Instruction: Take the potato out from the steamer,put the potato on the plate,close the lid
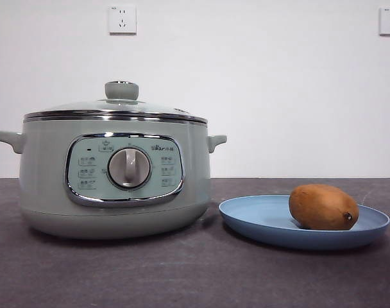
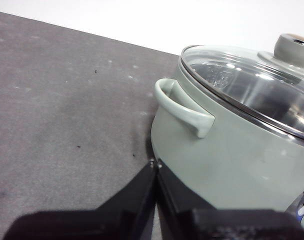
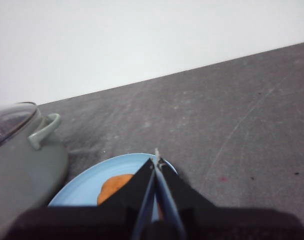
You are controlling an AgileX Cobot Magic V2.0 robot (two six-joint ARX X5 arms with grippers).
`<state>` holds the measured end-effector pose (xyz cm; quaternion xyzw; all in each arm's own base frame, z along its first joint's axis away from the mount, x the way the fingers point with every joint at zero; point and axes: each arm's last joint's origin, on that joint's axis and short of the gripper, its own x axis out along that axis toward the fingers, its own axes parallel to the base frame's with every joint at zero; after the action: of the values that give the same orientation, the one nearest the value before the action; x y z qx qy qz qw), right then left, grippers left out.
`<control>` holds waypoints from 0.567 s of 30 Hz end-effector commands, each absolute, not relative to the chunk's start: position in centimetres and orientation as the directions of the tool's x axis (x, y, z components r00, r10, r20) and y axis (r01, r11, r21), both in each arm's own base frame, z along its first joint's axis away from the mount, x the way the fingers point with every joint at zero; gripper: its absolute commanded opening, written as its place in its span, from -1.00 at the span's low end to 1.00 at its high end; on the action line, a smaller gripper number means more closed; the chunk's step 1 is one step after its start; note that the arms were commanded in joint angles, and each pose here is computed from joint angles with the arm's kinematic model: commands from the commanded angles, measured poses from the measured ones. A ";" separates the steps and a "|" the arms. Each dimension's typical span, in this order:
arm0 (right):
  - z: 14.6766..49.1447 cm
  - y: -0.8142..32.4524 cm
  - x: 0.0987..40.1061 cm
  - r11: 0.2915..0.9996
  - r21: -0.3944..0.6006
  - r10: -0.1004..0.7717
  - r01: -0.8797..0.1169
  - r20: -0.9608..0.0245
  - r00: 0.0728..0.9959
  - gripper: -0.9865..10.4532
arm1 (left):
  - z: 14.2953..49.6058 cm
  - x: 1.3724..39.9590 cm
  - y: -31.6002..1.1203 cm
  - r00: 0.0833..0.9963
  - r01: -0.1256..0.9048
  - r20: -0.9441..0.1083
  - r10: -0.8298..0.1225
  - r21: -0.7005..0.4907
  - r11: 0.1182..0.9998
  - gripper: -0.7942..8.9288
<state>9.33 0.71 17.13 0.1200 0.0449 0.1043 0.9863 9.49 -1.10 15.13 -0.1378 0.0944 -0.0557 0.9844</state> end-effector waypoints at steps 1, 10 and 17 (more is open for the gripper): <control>16.1 0.7 9.5 0.953 0.242 0.211 -0.185 -0.086 0.974 -0.82 | 14.7 9.5 -1.1 0.975 0.074 -0.179 -0.128 -0.281 0.957 -0.84; 15.1 0.7 9.6 0.950 0.261 0.211 -0.170 -0.140 0.967 -0.82 | 14.7 9.5 -1.1 0.975 0.074 -0.179 -0.128 -0.281 0.957 -0.84; 14.9 0.7 9.5 0.950 0.264 0.212 -0.165 -0.161 0.964 -0.82 | 14.7 9.5 -1.1 0.975 0.074 -0.179 -0.128 -0.281 0.957 -0.84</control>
<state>9.53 0.70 15.39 0.1238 0.0835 0.0972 0.9840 9.49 -1.09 15.13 -0.1378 0.0944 -0.0554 0.9844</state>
